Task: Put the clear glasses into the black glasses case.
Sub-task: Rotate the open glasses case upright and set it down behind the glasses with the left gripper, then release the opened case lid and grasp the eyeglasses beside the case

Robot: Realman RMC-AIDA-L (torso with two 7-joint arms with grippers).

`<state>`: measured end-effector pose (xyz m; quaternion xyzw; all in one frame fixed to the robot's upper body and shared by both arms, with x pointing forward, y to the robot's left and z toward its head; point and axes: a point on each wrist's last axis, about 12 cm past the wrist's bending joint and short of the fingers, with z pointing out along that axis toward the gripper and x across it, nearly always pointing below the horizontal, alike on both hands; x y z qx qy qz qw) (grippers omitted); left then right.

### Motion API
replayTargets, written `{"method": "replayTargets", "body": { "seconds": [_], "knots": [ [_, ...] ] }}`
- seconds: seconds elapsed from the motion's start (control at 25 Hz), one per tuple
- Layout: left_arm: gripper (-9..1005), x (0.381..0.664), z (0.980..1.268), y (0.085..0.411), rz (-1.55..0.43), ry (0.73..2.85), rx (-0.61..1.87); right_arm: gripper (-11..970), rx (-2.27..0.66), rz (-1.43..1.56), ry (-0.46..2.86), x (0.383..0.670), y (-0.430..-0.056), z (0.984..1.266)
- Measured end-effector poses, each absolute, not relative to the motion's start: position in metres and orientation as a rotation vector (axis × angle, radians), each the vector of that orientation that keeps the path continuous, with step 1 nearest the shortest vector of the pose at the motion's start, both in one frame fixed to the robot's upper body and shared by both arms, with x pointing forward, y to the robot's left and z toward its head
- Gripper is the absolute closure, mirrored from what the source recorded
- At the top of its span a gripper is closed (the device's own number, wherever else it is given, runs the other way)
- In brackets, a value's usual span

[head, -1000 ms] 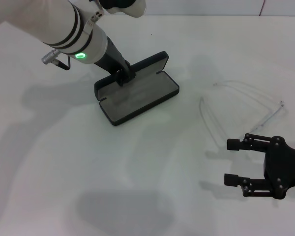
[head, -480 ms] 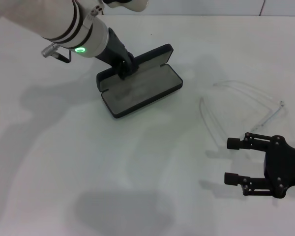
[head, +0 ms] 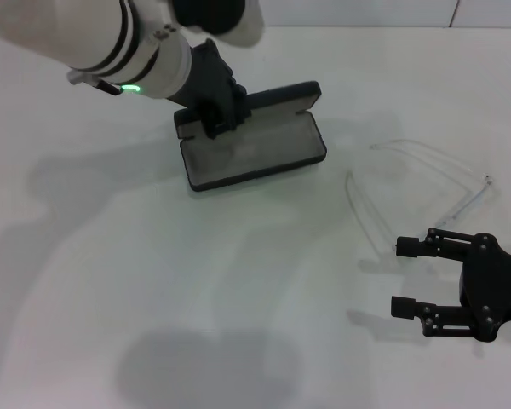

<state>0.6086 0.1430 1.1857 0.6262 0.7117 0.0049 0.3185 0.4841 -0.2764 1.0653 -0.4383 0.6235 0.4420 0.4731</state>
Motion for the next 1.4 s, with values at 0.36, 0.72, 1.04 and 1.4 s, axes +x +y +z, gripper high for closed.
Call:
{"method": "replayTargets", "body": {
  "seconds": [0.36, 0.72, 1.04, 1.4],
  "knots": [
    [790, 0.596, 1.179, 0.130, 0.020, 1.727, 1.885, 176, -1.068, 1.075, 1.515, 0.485, -0.276, 1.066],
    [790, 0.594, 1.180, 0.117, -0.024, 1.666, 1.894, 176, -1.071, 1.070, 1.504, 0.486, -0.275, 1.067],
    [791, 0.596, 1.181, 0.117, -0.036, 1.676, 1.869, 177, -1.062, 1.062, 1.499, 0.487, -0.276, 1.067],
    [698, 0.598, 1.176, 0.119, -0.062, 1.708, 1.834, 177, -1.063, 1.063, 1.495, 0.486, -0.276, 1.068]
  ]
}}
